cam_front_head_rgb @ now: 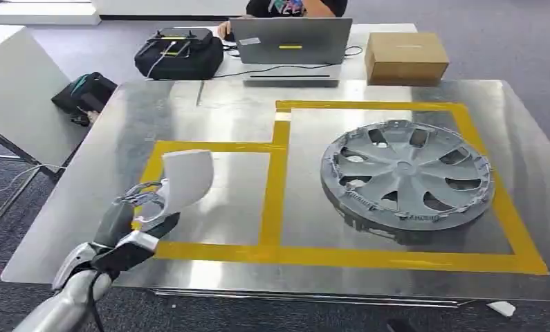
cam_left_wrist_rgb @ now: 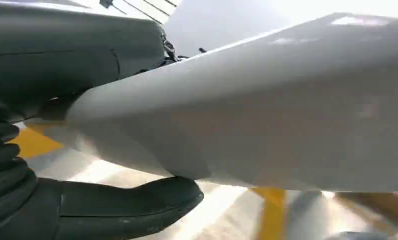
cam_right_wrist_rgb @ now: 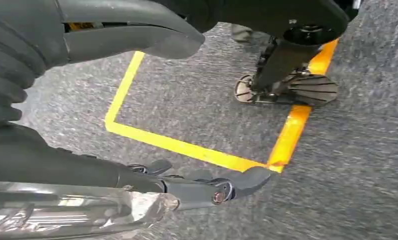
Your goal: Take the parts from the cabinet and place them on the table.
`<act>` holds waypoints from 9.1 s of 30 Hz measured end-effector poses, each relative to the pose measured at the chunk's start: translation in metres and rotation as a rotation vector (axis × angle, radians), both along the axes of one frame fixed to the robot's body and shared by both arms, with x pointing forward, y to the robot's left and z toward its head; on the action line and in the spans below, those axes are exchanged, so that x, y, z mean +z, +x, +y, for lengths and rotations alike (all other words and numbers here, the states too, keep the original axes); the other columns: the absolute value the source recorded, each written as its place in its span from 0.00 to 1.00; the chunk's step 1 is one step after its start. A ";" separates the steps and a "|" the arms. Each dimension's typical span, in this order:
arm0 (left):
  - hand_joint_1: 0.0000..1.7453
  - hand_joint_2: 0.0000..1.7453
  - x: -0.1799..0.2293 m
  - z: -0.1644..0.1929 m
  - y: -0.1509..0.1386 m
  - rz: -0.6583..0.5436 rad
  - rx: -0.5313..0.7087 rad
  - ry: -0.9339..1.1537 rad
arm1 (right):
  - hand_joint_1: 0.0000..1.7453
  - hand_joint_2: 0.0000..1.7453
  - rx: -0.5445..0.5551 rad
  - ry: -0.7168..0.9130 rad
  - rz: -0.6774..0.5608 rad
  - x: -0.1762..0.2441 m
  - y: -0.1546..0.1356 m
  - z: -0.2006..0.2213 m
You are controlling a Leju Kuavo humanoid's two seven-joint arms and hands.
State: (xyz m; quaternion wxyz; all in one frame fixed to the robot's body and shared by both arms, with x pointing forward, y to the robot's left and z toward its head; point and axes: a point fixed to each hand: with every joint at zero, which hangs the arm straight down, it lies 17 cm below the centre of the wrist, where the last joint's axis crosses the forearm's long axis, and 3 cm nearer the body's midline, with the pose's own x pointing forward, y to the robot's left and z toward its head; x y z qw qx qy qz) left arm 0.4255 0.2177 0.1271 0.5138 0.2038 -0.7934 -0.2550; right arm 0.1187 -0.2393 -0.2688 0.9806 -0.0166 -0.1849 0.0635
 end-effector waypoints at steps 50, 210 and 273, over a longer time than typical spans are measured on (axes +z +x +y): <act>1.00 1.00 -0.131 -0.055 0.079 0.384 0.083 0.507 | 0.00 1.00 0.058 -0.036 0.054 -0.003 -0.009 0.004; 0.00 0.00 0.203 0.029 -0.141 -0.481 -0.362 -0.811 | 0.00 0.00 -0.221 0.037 0.001 -0.001 -0.008 -0.005; 0.00 0.00 0.184 0.007 -0.122 -0.425 -0.346 -0.717 | 0.00 0.00 -0.178 0.006 0.056 -0.005 -0.017 -0.020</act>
